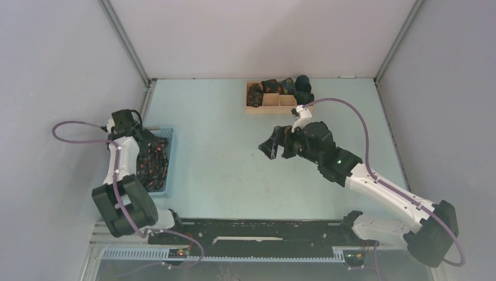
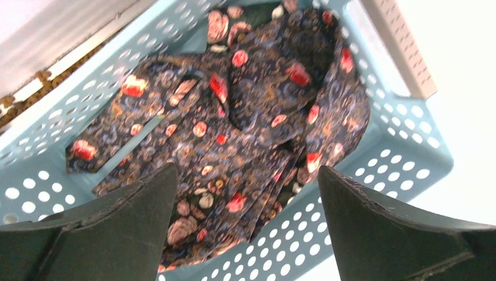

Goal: Roll the ties
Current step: Pick up the tie from the bin.

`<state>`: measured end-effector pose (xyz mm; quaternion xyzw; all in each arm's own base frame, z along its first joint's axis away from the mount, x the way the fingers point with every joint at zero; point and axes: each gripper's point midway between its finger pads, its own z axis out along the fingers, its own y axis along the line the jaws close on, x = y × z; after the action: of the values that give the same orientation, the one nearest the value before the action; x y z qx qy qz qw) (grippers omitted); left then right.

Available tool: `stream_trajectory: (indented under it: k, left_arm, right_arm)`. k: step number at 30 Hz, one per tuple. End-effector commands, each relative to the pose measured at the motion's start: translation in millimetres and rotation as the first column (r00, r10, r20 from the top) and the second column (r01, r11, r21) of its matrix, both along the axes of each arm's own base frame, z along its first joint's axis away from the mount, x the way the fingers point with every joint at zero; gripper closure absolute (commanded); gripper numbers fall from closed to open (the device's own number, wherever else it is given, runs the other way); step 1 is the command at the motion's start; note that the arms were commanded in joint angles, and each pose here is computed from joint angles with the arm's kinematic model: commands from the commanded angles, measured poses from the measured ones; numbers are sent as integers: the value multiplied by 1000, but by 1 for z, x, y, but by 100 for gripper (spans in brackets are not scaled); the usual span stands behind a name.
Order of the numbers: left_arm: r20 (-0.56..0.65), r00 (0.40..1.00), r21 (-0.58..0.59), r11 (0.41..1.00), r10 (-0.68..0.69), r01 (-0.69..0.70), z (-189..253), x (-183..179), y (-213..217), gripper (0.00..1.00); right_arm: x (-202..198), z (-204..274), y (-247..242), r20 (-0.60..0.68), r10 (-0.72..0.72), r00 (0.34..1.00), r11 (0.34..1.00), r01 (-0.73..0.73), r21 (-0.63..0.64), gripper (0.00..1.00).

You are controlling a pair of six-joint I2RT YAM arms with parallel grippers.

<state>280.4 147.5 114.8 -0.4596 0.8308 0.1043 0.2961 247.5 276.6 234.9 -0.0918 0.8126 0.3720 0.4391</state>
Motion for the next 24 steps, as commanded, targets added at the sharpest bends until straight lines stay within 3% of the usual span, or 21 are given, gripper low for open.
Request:
stream_trajectory:
  k: [1, 5, 14, 22, 24]
  left_arm:
    - [37, 999, -13, 1000, 27, -26, 3, 29, 18, 4]
    - [43, 998, -94, 995, 43, -39, -16, 42, 22, 5]
    - [46, 987, -143, 979, 152, -144, -39, 43, 47, 7]
    - [80, 988, -177, 978, 129, -114, -44, 62, 54, 30]
    - [79, 988, -187, 976, 131, -115, -46, 63, 54, 41]
  right_arm:
    - [2, 9, 10, 7, 35, 999, 998, -36, 49, 2]
    - [2, 4, 15, -13, 46, 999, 997, -46, 56, 2]
    - [0, -2, 29, -56, 96, 994, 994, -93, 61, 3]
    - [-1, -5, 34, -75, 116, 990, 992, -111, 66, 4]
    - [-1, -6, 34, -76, 118, 990, 991, -113, 65, 4]
